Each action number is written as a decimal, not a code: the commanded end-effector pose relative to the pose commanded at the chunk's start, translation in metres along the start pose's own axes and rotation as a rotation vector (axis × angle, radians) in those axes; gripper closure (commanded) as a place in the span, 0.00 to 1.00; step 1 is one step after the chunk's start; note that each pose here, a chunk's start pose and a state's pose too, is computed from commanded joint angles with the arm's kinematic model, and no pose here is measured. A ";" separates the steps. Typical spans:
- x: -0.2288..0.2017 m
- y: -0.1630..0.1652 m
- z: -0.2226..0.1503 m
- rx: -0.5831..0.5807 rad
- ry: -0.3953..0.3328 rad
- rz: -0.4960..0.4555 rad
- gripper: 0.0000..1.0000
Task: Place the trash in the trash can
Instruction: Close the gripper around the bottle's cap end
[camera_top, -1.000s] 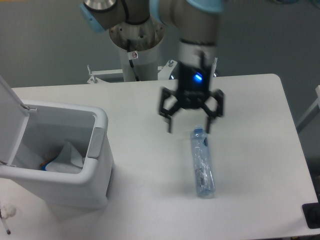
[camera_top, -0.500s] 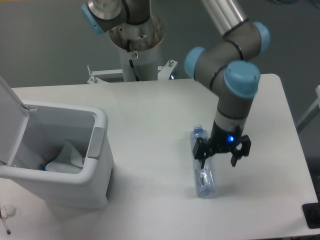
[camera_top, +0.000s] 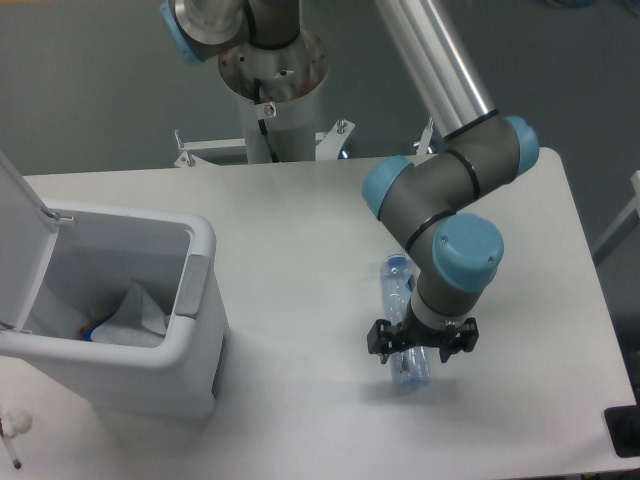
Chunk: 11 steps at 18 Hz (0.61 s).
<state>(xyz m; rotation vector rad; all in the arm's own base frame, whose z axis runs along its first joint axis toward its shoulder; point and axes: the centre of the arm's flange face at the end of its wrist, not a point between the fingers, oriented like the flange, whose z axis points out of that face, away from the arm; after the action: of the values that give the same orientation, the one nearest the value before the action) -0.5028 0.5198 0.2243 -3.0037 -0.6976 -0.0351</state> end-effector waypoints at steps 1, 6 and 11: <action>0.005 -0.004 0.007 -0.023 -0.027 0.015 0.03; 0.010 -0.015 0.030 -0.062 -0.057 0.027 0.04; 0.016 -0.015 0.036 -0.079 -0.053 0.035 0.48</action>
<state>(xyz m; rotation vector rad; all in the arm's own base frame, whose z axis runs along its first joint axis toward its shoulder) -0.4945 0.5429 0.1896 -3.1019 -0.6638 0.0194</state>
